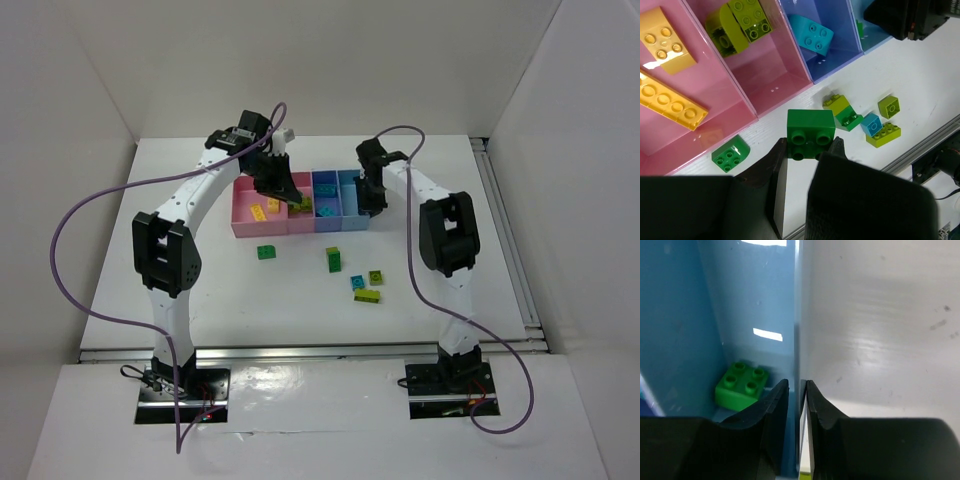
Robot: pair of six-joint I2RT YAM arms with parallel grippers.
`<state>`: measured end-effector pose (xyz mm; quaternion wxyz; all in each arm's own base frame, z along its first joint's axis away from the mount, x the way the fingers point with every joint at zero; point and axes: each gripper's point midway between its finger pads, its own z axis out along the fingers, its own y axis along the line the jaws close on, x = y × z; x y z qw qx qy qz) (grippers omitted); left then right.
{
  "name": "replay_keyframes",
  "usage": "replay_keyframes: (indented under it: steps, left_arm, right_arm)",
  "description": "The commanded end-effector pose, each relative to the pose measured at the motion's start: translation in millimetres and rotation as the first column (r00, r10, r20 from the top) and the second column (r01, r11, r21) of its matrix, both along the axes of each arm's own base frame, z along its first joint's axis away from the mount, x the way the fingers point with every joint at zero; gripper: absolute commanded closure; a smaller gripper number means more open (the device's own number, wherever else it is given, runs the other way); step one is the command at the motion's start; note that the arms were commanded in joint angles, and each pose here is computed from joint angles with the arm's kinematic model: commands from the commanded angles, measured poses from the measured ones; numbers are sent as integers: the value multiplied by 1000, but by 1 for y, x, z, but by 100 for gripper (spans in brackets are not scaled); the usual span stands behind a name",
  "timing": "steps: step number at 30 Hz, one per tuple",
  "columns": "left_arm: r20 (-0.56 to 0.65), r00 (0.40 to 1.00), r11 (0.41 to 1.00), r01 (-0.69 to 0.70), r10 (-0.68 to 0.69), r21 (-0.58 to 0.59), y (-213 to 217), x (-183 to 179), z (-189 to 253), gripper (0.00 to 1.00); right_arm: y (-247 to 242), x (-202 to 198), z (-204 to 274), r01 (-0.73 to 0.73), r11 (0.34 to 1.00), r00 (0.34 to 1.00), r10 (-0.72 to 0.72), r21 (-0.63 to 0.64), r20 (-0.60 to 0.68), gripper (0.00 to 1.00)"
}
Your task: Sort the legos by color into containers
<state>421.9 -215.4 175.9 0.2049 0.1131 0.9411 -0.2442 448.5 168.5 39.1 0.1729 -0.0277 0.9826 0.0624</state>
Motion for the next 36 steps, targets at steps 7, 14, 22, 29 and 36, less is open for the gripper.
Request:
replay_keyframes:
  steps: [7, 14, 22, 29, 36]
  left_arm:
    - [29, 999, 999, 36, -35, -32, -2, -4, 12, 94]
    - [30, 999, 998, 41, -39, -40, -2, -10, 16, 94]
    - [23, 999, 999, 35, -35, -30, 0, -10, 12, 94]
    - [35, 998, 997, 49, -47, -55, -4, -9, 18, 94]
    - [55, 993, 991, 106, -102, -85, -53, -6, 25, 94]
  right_arm:
    - [29, 52, 21, 49, 997, 992, -55, 56, 109, 48]
    - [27, 69, 63, 94, 991, 955, -118, 100, 272, 30]
    - [18, 34, 58, 66, 997, 978, -74, 44, 197, 33]
    - [7, 20, 84, 98, 993, 955, -113, 65, 275, 31]
    - [-12, 14, 142, 202, 975, 878, -221, 89, 426, 21]
